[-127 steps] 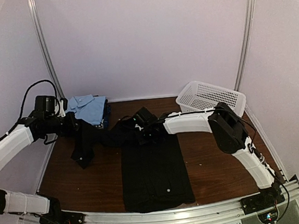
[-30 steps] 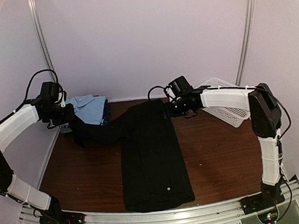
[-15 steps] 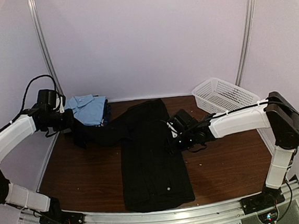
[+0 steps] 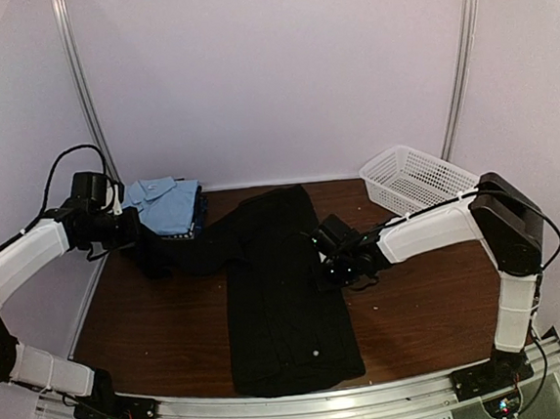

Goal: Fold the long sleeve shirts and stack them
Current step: Flatten out the crumpled shirt at the center of the board.

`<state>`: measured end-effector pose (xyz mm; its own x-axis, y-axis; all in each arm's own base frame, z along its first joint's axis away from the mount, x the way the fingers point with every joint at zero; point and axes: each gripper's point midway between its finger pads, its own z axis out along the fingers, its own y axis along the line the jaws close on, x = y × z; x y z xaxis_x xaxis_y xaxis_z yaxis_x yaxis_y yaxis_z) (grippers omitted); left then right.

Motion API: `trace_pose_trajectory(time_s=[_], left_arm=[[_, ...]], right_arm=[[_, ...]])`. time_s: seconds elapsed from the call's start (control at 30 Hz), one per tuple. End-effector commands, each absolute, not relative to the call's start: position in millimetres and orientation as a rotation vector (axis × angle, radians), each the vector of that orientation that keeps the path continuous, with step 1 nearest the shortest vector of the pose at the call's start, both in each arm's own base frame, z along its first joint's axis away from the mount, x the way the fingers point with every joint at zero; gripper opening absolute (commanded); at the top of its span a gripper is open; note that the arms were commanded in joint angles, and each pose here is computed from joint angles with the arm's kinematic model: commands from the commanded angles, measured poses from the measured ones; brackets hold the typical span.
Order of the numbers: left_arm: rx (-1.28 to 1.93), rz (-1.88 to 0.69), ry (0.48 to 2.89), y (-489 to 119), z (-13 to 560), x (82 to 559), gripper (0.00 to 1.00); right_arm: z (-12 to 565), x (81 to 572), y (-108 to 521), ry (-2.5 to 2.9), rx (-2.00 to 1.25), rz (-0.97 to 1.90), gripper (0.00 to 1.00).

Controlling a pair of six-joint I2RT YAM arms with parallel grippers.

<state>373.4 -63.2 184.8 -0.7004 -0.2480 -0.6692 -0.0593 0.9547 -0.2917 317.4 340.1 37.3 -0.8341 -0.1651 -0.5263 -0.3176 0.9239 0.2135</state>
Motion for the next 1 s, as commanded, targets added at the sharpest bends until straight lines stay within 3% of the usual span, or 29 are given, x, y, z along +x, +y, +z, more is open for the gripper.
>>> trace_pose_trajectory(time_s=[0.0, 0.37, 0.6, 0.73, 0.97], left_arm=[[-0.209, -0.358, 2.272, -66.2, 196.9, 377.3, 0.0], [-0.219, -0.384, 2.293, -68.8, 184.6, 372.7, 0.0], [-0.236, -0.382, 2.3, -67.3, 177.3, 367.6, 0.0], [-0.238, -0.387, 2.299, -67.6, 176.6, 367.3, 0.0], [-0.238, -0.388, 2.301, -67.9, 176.0, 368.2, 0.0]], right_arm=[[35.1, 329.4, 340.2, 2.557, -0.276, 0.376, 0.46], [32.5, 328.2, 339.0, 2.559, -0.25, 0.39, 0.46], [44.4, 330.7, 355.0, 2.534, -0.26, 0.468, 0.32], [52.9, 333.6, 359.2, 2.519, -0.272, 0.476, 0.18], [59.9, 337.1, 346.8, 2.511, -0.259, 0.413, 0.11]])
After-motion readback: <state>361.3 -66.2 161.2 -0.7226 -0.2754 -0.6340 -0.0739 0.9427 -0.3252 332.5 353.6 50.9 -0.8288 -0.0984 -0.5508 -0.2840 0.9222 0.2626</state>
